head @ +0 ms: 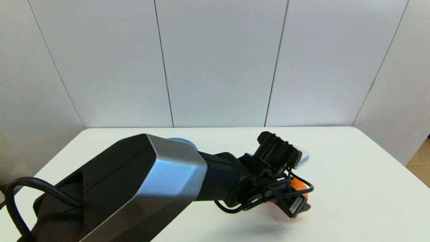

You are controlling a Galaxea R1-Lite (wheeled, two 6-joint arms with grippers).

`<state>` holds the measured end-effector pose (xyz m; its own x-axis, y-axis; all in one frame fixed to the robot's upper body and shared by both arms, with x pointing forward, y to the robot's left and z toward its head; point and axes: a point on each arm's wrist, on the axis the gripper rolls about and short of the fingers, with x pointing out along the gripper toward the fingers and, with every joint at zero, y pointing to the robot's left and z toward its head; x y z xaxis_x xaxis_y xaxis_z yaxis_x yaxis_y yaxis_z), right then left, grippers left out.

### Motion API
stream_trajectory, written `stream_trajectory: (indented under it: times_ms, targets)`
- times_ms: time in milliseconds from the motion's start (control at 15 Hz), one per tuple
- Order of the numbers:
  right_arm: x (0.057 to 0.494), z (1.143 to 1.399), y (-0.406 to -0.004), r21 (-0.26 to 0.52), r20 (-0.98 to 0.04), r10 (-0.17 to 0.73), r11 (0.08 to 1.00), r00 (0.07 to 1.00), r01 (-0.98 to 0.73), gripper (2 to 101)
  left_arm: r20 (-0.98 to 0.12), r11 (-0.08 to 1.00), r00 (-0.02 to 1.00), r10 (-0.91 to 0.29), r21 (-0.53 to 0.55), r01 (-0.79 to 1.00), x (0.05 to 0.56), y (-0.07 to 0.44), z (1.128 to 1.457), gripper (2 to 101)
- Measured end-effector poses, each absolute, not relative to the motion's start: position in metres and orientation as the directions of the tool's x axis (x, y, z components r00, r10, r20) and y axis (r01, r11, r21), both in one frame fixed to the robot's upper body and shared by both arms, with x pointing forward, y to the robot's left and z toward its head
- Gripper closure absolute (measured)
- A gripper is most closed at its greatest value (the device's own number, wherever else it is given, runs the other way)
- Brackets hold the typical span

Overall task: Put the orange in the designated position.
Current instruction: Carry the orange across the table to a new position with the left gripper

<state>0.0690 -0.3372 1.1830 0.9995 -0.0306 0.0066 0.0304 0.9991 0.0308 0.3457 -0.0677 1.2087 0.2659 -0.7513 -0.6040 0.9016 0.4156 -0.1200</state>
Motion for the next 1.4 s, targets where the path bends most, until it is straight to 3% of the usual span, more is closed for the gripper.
stream_trajectory:
  times_ms: [267,667,1067,1400]
  targets:
    - [0.069,1.183,-0.337,0.03,0.007,-0.03,0.999,1.0,0.03,4.6,-0.54,0.483,0.364,-0.759,-0.092,0.87,0.372,-0.052,1.236,33.5]
    - [0.069,1.183,-0.337,0.03,0.007,-0.031,0.999,1.0,0.03,4.6,-0.487,0.668,0.567,-0.665,-0.048,0.742,0.44,0.006,1.26,33.7]
    - [0.069,1.183,-0.337,0.031,0.007,-0.031,0.999,1.0,0.03,4.6,-0.446,0.857,0.766,-0.463,-0.004,0.516,0.511,0.093,1.271,33.9]
    - [0.069,1.183,-0.337,0.031,0.007,-0.031,0.999,1.0,0.03,4.6,-0.436,0.936,0.843,-0.315,0.004,0.352,0.559,0.161,1.261,33.9]
